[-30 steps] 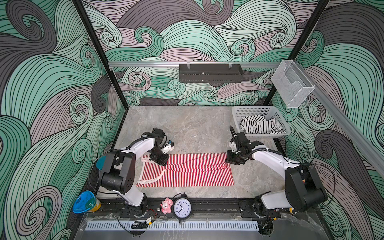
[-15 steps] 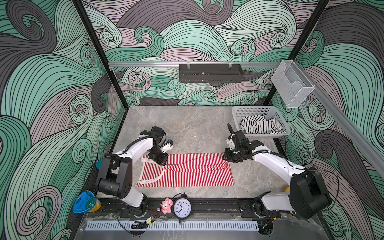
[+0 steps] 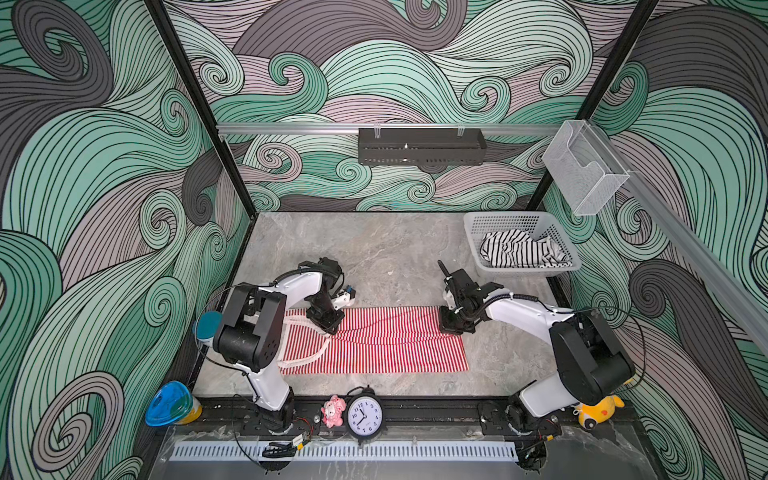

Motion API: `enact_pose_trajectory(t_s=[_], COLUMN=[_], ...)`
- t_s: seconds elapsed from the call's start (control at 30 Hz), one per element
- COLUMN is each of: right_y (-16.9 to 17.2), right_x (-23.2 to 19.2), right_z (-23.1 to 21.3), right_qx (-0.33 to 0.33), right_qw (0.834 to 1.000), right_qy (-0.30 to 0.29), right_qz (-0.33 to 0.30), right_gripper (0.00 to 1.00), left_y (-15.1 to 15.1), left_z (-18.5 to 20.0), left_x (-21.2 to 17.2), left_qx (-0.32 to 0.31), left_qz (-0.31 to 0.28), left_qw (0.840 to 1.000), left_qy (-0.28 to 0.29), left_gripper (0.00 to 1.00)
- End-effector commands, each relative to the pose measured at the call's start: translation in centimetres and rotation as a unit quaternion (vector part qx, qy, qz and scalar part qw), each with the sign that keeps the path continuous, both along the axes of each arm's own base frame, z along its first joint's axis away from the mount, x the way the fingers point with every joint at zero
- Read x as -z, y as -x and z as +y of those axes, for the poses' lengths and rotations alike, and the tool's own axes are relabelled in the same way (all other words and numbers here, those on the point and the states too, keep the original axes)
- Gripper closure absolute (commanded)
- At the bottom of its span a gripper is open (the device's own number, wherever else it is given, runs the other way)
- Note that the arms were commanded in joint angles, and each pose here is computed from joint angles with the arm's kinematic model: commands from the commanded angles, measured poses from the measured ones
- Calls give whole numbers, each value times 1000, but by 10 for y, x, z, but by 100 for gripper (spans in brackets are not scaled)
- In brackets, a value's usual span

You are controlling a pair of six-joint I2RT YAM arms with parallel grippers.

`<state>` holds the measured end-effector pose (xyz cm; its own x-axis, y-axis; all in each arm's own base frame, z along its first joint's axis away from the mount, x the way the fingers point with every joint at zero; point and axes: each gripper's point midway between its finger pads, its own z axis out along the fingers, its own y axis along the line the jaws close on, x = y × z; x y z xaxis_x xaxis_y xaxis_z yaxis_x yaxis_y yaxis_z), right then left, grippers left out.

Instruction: Fold and stack the tank tops

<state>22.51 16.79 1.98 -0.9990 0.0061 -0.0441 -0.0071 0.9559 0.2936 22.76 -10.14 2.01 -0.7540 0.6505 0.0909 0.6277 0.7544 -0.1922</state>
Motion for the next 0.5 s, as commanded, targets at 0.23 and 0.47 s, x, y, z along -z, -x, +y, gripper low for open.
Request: enact_pose_trajectory(t_s=[0.23, 0.47], right_y=[28, 21], right_x=[20, 19], right_z=[-27, -25], right_qx=[33, 63], right_qw=[997, 996], right_qy=[58, 52], right_qz=[36, 25], right_gripper=[98, 98], left_y=[-19, -78], left_z=[24, 18], left_x=[18, 20], left_qx=[27, 44], left_qz=[-1, -27], left_qw=[995, 990], left_qy=[-101, -132], left_gripper=[75, 71])
